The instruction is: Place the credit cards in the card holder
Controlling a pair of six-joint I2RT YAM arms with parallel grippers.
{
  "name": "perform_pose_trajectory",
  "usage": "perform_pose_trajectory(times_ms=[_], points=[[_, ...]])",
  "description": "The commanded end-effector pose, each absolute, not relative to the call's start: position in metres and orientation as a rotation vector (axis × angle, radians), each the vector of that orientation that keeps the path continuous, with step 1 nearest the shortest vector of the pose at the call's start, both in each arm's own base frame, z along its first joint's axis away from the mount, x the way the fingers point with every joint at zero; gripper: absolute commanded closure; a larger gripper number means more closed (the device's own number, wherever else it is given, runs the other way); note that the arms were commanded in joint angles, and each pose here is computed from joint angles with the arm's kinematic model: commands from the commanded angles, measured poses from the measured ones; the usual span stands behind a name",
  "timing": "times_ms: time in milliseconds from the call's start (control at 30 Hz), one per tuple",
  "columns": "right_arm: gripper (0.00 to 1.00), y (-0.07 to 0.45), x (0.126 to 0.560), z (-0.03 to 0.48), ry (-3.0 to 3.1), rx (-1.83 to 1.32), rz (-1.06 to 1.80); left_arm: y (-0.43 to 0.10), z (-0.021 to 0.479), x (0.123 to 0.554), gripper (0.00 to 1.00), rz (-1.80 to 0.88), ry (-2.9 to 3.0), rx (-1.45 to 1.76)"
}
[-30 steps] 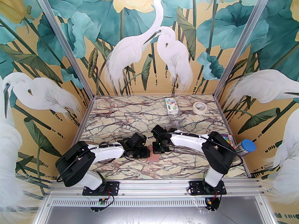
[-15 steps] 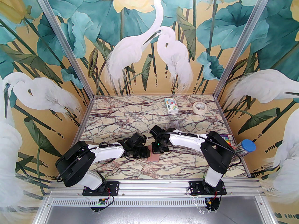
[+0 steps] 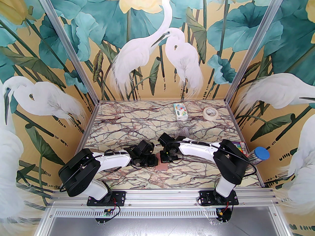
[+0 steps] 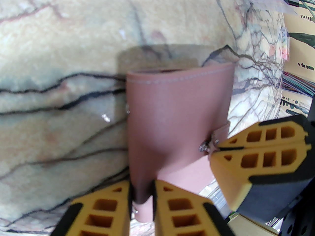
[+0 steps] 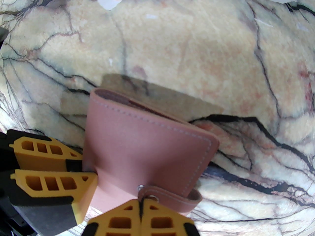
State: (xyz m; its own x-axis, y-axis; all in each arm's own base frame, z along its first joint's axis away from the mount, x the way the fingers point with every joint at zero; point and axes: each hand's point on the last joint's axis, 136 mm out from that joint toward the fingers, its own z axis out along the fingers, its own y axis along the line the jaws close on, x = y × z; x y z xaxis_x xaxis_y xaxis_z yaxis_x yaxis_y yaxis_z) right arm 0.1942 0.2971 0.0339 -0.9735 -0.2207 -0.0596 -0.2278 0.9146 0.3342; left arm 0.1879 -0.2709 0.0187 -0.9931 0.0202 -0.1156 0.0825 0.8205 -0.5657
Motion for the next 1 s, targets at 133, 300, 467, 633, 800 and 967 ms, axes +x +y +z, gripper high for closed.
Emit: perform_pose_trajectory(times_ms=[133,300,467,633,800,967], points=[[1.0,0.306,0.194,0.04,3.01,-0.404,0.595,-0.271,0.009,0.184,0.81,-0.866,2.921,0.114],[1.0,0.309,0.195,0.036,3.018,-0.403,0.594,-0.272,0.009,0.185,0.81,-0.866,2.92,0.117],[1.0,0.308,0.194,0.03,3.039,-0.401,0.576,-0.273,0.009,0.185,0.81,-0.87,2.922,0.121],[1.0,0.308,0.192,0.023,3.057,-0.396,0.569,-0.274,0.01,0.186,0.81,-0.876,2.917,0.123],[1.0,0.309,0.192,0.016,3.079,-0.392,0.556,-0.274,0.01,0.186,0.81,-0.875,2.919,0.124],[1.0,0.309,0.192,0.014,3.082,-0.386,0.559,-0.274,0.01,0.186,0.81,-0.872,2.919,0.127]])
